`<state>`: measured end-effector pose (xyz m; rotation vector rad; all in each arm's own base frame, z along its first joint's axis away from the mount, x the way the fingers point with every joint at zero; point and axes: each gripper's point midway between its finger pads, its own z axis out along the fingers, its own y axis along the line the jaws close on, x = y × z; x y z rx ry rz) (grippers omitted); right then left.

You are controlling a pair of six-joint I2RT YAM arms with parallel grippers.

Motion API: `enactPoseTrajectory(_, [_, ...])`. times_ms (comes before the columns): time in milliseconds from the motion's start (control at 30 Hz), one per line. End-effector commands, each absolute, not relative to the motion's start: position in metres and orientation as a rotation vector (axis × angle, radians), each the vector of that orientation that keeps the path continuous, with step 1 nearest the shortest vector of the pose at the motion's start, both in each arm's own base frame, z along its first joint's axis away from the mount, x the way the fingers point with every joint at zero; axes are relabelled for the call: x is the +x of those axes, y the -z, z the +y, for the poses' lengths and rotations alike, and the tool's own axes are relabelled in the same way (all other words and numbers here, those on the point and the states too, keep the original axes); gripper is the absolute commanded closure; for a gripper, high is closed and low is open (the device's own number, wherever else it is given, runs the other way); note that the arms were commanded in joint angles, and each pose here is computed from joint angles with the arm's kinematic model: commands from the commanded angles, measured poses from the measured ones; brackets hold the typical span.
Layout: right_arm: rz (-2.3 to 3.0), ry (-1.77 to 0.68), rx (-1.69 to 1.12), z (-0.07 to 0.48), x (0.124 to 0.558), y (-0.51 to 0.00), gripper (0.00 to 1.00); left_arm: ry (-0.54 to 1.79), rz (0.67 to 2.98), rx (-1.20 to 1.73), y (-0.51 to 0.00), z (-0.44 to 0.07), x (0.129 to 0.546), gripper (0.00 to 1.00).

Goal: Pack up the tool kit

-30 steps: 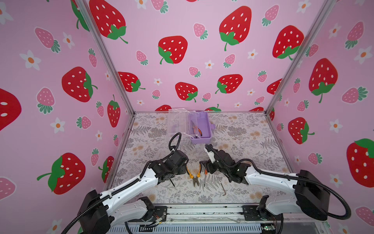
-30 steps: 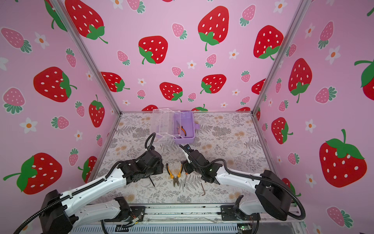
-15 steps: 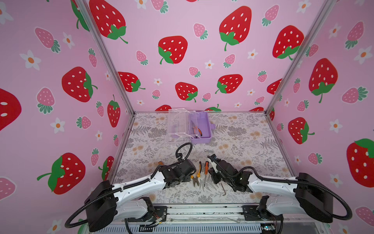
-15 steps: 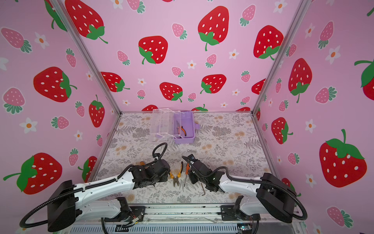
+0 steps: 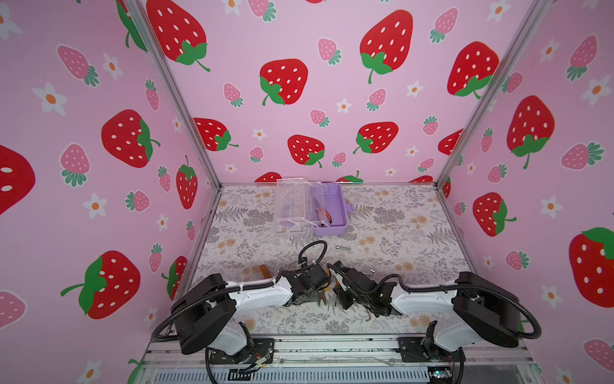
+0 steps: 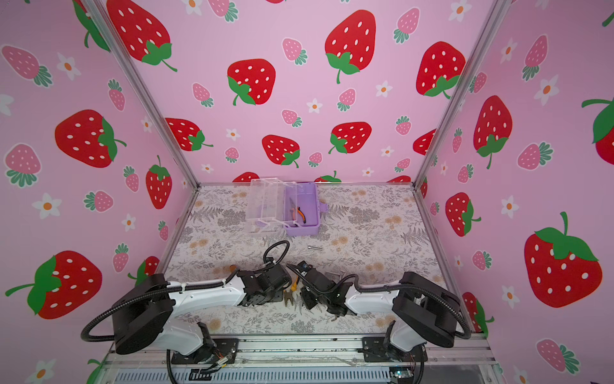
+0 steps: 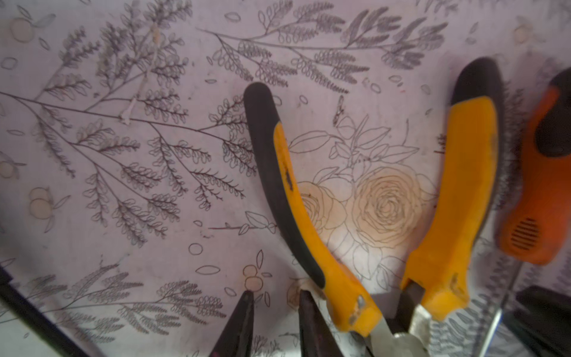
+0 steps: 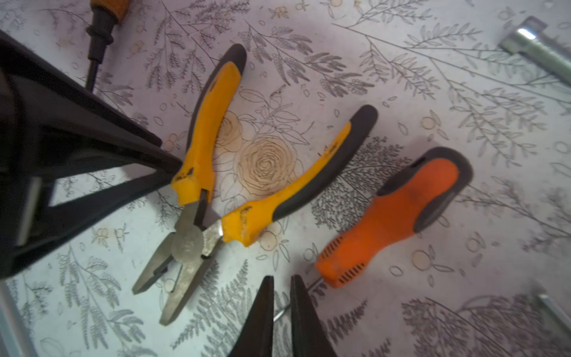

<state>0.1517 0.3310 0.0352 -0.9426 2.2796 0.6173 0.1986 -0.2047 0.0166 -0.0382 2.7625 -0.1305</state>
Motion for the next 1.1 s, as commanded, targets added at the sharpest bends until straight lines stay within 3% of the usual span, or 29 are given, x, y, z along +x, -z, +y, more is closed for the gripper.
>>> enactPoseTrajectory(0, [2.264, -0.748, -0.925, 0.354, 0.146, -0.046, 0.85, 0.192, 2.74, -0.058, -0.019, -0.219, 0.217, 0.71])
enactPoseTrajectory(300, [2.3, -0.87, -0.959, 0.387, 0.14, -0.031, 0.84, 0.31, 2.767, -0.141, -0.013, -0.215, 0.251, 0.71])
enactPoseTrajectory(600, [2.161, -1.001, -1.032, 0.434, 0.147, -0.064, 0.84, 0.335, 2.636, -0.204, -0.073, -0.178, 0.285, 0.71])
enactPoseTrajectory(833, [2.061, -0.9, -0.95, 0.403, 0.194, -0.108, 0.83, 0.305, 2.593, -0.251, -0.093, -0.146, 0.261, 0.69])
enactPoseTrajectory(1067, [2.113, -0.778, -0.931, 0.391, 0.238, -0.094, 0.79, 0.25, 2.618, -0.203, -0.091, -0.137, 0.222, 0.69])
